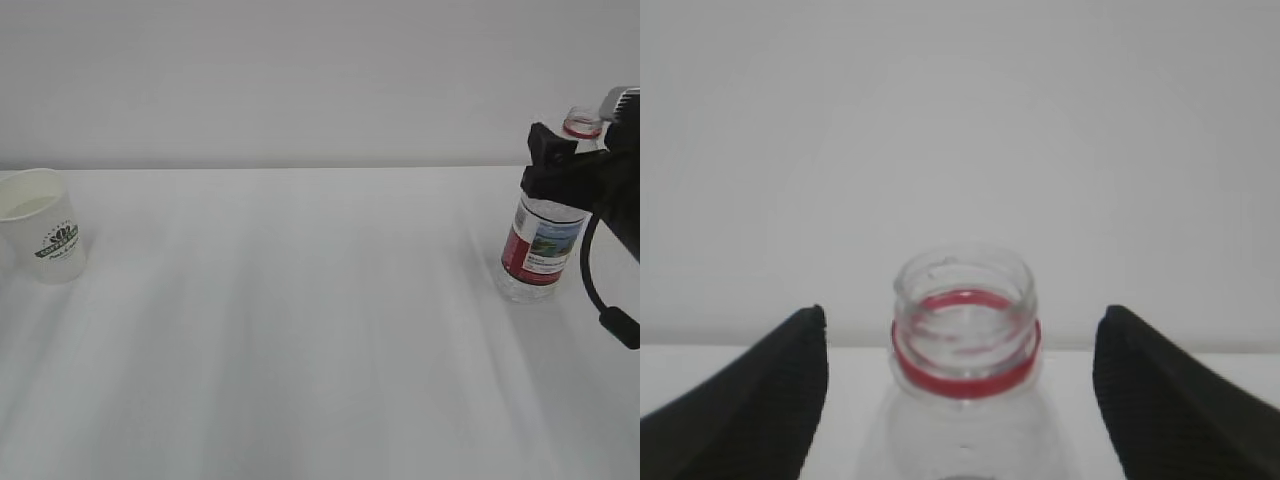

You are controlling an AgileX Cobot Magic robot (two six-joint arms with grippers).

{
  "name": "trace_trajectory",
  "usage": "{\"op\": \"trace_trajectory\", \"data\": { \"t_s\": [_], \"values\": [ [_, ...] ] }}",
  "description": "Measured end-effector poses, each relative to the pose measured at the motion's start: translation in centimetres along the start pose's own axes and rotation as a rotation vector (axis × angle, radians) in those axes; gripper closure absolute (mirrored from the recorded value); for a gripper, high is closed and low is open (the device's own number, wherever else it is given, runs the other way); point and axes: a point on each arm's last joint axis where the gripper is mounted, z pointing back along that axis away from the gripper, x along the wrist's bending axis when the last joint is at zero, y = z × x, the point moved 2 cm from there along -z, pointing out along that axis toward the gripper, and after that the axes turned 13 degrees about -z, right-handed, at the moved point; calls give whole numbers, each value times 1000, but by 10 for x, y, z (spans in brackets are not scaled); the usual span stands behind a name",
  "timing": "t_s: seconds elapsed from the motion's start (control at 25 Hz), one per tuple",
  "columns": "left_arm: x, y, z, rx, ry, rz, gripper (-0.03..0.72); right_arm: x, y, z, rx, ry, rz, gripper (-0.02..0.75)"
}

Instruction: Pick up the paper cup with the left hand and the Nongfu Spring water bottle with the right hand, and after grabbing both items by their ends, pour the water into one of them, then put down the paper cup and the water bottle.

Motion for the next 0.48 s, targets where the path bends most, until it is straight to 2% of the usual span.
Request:
{"op": "trace_trajectory", "data": {
  "t_s": [0.16,0.32,0.48],
  "values": [
    [1,-3,1,-11,-10,0,113,3,-16,6,-18,-12,13,115],
    [3,-19,6,-67,-30,-18,126,5,-28,13,-16,-19,3,120],
    [7,-31,14,-49,-66,-35,133,6,-35,20,-1,-27,5,125]
  ]
}}
